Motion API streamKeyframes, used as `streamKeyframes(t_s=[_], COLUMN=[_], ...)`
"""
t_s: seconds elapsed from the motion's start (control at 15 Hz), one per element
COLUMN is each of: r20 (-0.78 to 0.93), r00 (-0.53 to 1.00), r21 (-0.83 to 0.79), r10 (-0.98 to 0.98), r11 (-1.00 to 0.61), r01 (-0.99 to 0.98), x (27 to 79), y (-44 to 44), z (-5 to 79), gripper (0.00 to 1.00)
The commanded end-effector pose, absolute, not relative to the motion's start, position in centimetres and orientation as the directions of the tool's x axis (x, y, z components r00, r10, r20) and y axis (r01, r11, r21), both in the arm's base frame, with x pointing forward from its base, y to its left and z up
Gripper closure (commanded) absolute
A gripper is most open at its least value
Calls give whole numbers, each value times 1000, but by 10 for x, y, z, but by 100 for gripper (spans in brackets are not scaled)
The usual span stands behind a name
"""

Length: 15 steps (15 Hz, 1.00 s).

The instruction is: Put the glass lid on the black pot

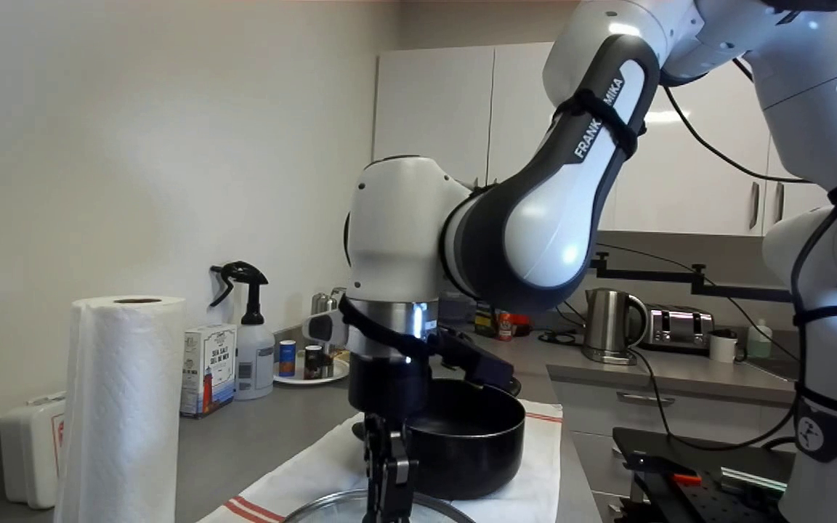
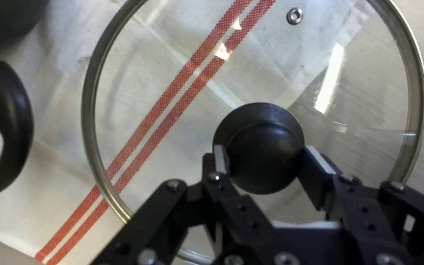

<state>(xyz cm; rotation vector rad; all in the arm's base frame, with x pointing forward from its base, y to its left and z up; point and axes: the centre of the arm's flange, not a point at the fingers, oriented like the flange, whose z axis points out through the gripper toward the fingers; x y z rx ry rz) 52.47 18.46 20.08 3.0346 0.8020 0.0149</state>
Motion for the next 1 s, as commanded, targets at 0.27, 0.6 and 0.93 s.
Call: streamKeyframes(t_s=[0.27, 0.6, 0.93], r20=[18, 7, 7], r00=[818, 808, 839], r21=[-37, 8, 64], r10=[576, 589, 544], r11=[-817, -808, -837], r01=[576, 589, 543], x=[487, 477, 483], y=[205, 206, 179], z=[277, 311, 338], gripper=[75, 75, 75])
